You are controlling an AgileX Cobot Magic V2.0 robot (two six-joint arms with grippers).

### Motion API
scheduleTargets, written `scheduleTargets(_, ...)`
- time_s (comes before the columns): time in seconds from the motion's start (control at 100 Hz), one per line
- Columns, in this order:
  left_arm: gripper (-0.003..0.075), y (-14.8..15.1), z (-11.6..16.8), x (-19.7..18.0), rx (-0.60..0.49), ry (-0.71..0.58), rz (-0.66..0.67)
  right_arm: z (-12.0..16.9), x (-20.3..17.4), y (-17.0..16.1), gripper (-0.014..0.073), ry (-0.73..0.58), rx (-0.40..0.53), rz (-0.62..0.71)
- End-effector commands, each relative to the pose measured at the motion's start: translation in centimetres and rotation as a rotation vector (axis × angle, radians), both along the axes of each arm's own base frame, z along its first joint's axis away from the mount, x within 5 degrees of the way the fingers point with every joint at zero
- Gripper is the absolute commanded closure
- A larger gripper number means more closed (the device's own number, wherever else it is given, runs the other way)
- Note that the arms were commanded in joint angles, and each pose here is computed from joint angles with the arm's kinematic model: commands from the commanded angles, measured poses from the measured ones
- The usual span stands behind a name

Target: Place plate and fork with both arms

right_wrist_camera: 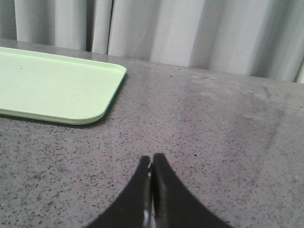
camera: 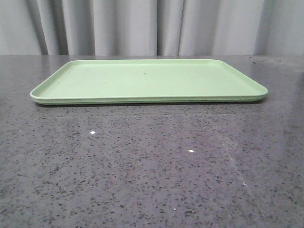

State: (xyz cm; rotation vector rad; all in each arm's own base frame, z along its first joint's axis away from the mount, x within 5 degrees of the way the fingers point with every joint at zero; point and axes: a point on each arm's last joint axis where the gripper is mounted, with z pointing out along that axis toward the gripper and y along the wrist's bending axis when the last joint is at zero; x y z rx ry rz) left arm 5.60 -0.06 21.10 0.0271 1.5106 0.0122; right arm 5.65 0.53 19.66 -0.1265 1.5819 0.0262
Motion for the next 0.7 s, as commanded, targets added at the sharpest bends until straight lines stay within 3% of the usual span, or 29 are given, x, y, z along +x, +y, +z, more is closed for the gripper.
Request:
scheduleTargets(0.0, 0.0741, -0.04, 0.52, -0.31, -0.014, -0.107, -0.009, 1.12, -0.25, -0.01, 0.0715, -0.117, -0.004, -0.002)
scheduleTargets(0.53, 0.0741, -0.04, 0.52, -0.31, -0.014, -0.107, -0.009, 1.12, -0.25, -0.01, 0.0715, -0.117, -0.004, -0.002)
scheduleTargets(0.69, 0.0741, -0.03, 0.71, -0.34, -0.015, -0.128, -0.009, 1.8, -0.34, 0.03, 0.0715, -0.192, 0.003, 0.003)
